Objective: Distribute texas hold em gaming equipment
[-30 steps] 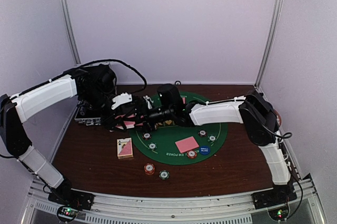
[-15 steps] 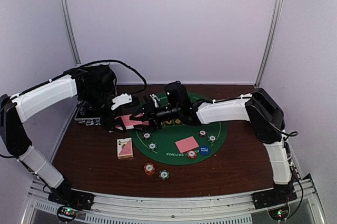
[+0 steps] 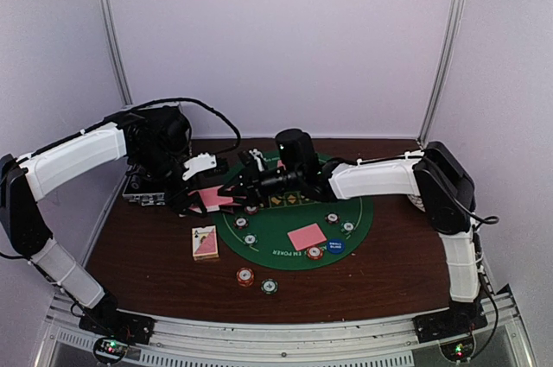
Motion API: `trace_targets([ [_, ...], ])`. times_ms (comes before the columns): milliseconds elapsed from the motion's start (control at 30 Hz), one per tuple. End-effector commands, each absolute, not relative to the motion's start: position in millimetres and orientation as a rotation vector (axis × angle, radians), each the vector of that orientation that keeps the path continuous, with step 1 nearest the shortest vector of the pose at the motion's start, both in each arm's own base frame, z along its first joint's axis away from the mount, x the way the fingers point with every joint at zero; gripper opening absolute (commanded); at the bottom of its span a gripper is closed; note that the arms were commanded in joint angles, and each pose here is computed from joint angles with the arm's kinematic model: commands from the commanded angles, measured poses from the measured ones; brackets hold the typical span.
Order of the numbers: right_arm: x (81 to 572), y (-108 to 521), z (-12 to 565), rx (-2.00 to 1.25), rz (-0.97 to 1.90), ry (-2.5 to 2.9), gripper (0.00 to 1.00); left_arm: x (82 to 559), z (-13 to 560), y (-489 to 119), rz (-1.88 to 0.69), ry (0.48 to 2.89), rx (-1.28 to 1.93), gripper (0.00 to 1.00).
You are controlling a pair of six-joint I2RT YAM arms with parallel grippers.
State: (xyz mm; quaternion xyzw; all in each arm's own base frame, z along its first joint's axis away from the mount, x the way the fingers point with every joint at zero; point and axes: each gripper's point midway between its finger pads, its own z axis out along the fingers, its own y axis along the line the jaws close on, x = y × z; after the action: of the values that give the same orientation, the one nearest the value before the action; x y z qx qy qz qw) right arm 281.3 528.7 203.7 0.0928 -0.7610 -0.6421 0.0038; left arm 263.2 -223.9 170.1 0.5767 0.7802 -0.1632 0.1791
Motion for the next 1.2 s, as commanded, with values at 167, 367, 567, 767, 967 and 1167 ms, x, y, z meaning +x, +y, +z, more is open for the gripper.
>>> trace_targets([
  [167, 284.7, 509.4, 224.6, 0.312, -2.018, -2.381, 0.02, 268.8, 177.8, -226.3, -0.453, 2.168, 1.613, 0.05],
  [367, 305.9, 482.9, 225.4, 0.305, -1.989, -2.450, 0.00, 268.8, 177.2, -225.8, -0.449, 2.168, 1.616, 0.05],
  [567, 356.7, 441.6, 228.6, 0.241, -1.993, -2.567, 0.00, 268.2, 176.1, -224.3, -0.442, 2.171, 1.617, 0.05],
  [767, 434.6, 390.8, 197.4, 0.150, -1.820, -2.844, 0.00, 267.8, 177.4, -225.3, -0.451, 2.169, 1.618, 0.04],
  [967, 508.4, 357.8, 154.7, 0.054, -1.664, -3.038, 0.00, 267.4, 178.3, -226.4, -0.459, 2.171, 1.618, 0.04],
  [1167, 556.4, 343.4, 131.3, -0.017, -1.591, -3.150, 0.00, 266.9, 177.8, -226.7, -0.466, 2.174, 1.622, 0.04],
])
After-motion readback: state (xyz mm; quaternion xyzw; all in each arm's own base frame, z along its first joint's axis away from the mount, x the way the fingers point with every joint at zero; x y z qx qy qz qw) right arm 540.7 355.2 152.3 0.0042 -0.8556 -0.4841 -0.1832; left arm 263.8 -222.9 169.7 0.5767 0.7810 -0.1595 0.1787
